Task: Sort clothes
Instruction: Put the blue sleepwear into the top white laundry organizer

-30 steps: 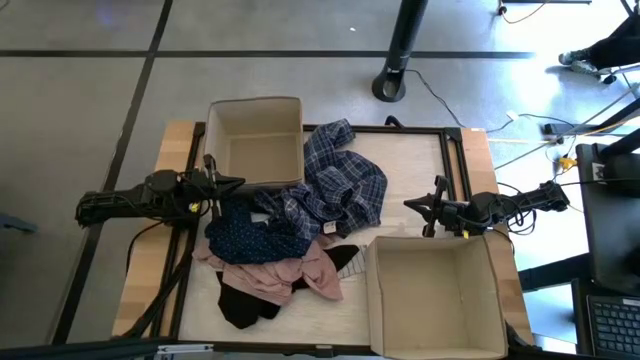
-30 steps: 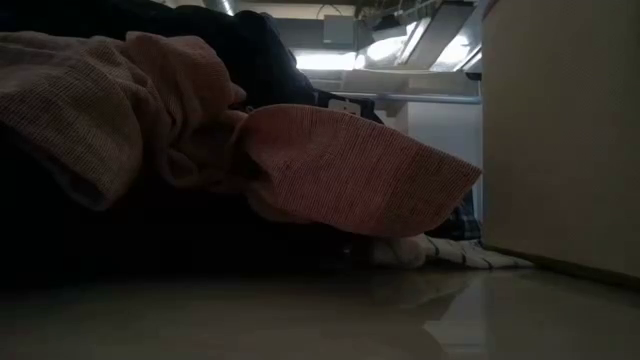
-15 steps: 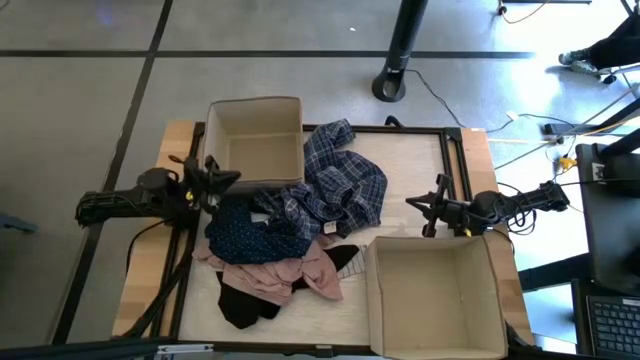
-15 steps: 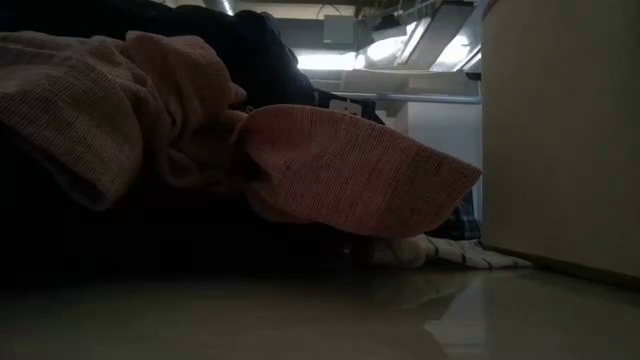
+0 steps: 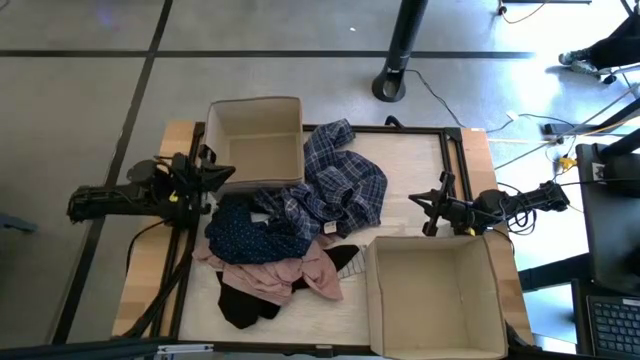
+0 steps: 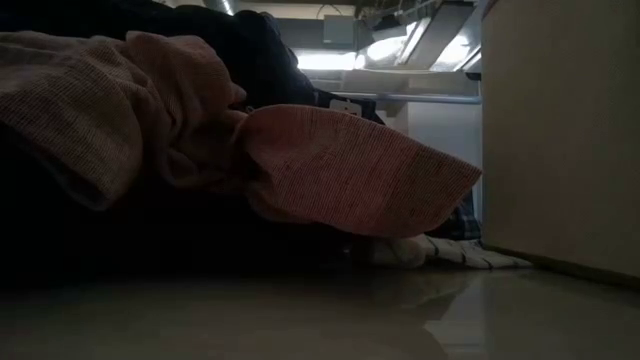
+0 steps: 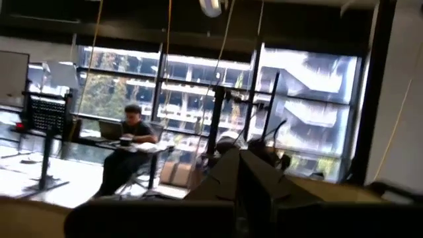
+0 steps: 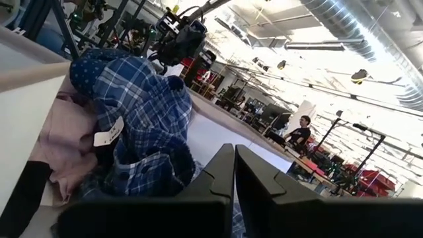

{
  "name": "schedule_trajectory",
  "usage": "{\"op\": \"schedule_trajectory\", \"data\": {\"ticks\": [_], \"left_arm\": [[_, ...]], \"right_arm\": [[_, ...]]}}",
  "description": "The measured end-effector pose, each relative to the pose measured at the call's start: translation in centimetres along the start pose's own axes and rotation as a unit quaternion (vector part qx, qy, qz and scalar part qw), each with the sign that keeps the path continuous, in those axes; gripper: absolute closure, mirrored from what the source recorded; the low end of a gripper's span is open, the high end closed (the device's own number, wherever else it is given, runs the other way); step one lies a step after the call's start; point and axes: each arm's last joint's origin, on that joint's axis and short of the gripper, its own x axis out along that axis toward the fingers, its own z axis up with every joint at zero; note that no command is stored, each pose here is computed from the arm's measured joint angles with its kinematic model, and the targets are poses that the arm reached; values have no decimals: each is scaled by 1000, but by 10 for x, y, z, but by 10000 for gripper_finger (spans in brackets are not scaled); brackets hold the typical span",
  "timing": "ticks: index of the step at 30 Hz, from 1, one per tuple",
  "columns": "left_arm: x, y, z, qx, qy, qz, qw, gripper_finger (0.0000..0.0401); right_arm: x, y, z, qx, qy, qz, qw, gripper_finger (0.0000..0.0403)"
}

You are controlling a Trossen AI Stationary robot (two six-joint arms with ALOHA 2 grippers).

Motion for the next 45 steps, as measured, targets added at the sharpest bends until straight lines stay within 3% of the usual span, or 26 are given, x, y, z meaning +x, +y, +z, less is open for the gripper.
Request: {"op": "schedule_trajectory", "data": {"ticks": [8, 17, 22, 31, 34, 38, 41, 45], "left_arm": [[54, -10, 28, 68, 94, 1, 993, 400], [118, -21, 53, 145, 230, -12, 962, 400], [144, -27, 50, 156, 283, -20, 946, 400], [170, -27, 32, 189, 267, -1, 945, 397], [172, -27, 27, 196, 278, -4, 940, 370], [169, -32, 23, 184, 299, -13, 936, 303], [163, -39, 22, 159, 322, -24, 933, 251], [152, -56, 24, 105, 381, -75, 916, 200]], "right_arm": [[0, -1, 2, -7, -7, -6, 1000, 386], [0, -1, 1, -31, -6, -5, 999, 386], [0, 0, 0, -31, -1, -1, 1000, 386], [0, 0, 0, -33, 3, 3, 999, 386], [0, 0, 0, -32, 3, 3, 999, 386], [0, 0, 0, -32, 3, 3, 999, 386], [0, 0, 0, -32, 3, 3, 999, 386], [0, 0, -1, -32, 3, 3, 999, 386]]}}
